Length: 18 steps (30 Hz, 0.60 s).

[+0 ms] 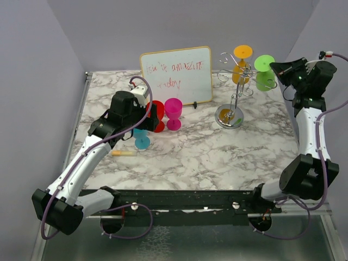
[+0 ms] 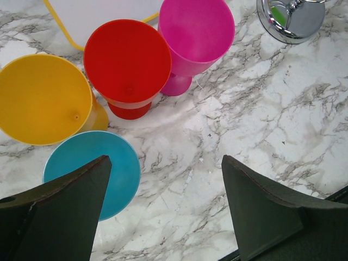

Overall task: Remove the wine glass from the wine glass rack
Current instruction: Pick up the wine glass from the wine rack.

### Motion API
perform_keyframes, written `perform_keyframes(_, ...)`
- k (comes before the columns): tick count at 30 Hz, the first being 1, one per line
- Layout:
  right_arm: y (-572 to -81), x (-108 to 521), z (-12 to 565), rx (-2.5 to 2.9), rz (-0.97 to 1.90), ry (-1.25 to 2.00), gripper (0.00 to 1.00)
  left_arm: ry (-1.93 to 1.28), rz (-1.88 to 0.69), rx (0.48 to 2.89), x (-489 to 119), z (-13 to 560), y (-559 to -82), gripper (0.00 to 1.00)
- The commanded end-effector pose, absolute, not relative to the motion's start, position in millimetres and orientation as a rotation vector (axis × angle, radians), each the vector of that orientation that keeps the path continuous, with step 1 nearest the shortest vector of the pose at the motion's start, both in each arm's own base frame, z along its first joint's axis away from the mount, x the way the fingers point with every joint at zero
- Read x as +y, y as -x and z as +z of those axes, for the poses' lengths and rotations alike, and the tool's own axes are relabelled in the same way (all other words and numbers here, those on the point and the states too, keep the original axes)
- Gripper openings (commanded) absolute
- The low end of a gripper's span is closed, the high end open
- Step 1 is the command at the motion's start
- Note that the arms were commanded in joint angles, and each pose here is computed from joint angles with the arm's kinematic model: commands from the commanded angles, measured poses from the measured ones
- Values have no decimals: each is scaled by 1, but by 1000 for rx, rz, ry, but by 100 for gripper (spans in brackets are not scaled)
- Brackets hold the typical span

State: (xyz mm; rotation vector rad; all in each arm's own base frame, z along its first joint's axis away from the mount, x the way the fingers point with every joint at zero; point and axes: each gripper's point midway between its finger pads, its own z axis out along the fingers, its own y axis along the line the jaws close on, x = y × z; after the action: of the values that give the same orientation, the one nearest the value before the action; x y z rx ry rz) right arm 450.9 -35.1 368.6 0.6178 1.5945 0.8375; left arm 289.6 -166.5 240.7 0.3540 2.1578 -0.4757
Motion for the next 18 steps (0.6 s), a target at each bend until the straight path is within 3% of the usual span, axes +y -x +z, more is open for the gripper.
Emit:
perform_keyframes(1, -460, -34, 383, 1560, 893, -608, 1, -363, -512, 2144, -172, 245, -287, 84)
perform_keyframes(18, -488, -42, 394, 1465, 991, -673, 1, -357, -506, 2139, -171, 246, -286, 85)
